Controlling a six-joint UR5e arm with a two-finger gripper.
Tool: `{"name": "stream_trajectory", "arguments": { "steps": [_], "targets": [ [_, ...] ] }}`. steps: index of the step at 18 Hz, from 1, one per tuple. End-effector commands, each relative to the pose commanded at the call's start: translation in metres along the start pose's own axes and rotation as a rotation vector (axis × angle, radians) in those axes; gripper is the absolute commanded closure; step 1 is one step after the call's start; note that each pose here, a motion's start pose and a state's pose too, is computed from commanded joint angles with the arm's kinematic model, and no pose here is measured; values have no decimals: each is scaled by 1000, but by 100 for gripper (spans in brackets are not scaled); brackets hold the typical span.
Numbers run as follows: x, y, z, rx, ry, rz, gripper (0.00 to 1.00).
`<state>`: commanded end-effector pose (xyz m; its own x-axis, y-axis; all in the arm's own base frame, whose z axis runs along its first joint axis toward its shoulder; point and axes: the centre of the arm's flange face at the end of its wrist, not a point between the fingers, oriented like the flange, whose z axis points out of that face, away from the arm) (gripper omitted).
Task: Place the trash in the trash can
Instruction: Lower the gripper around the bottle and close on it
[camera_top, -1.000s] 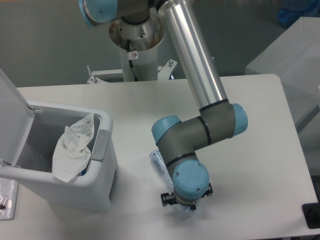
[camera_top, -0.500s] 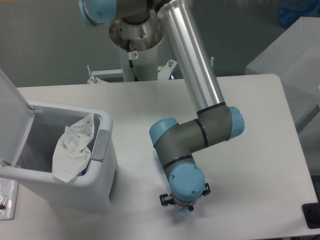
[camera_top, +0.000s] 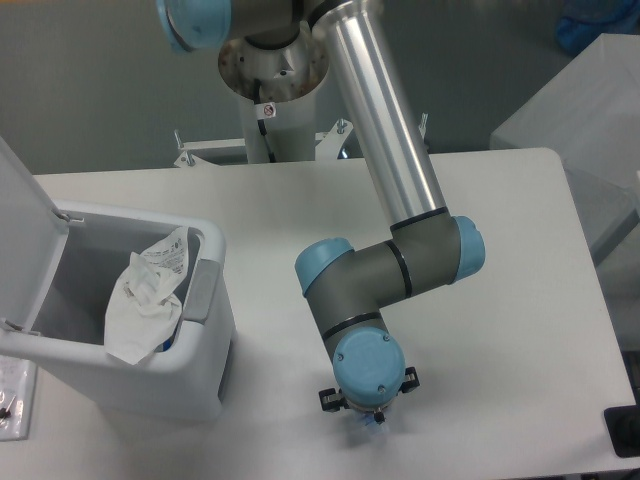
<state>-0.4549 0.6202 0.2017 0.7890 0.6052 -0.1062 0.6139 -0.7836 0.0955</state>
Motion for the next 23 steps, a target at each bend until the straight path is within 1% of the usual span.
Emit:
{"name": "stream_trajectory", "arguments": {
  "steps": [4,6,8,11,14,17,19,23],
  "targets": [
    [1,-1,-13,23,11,1,38],
    [1,1,-31,53,28,1,38],
    [2,1,-57,120,74,-4,38],
    [-4,4,-105,253,95,-18,38],
    [-10,10,-153,383,181,-69,38],
    [-21,27,-208,492,271,-80,38],
    [-33,43,-247,563,337,-104,38],
    [-49,66,-311,698,411,-92,38]
  ]
}}
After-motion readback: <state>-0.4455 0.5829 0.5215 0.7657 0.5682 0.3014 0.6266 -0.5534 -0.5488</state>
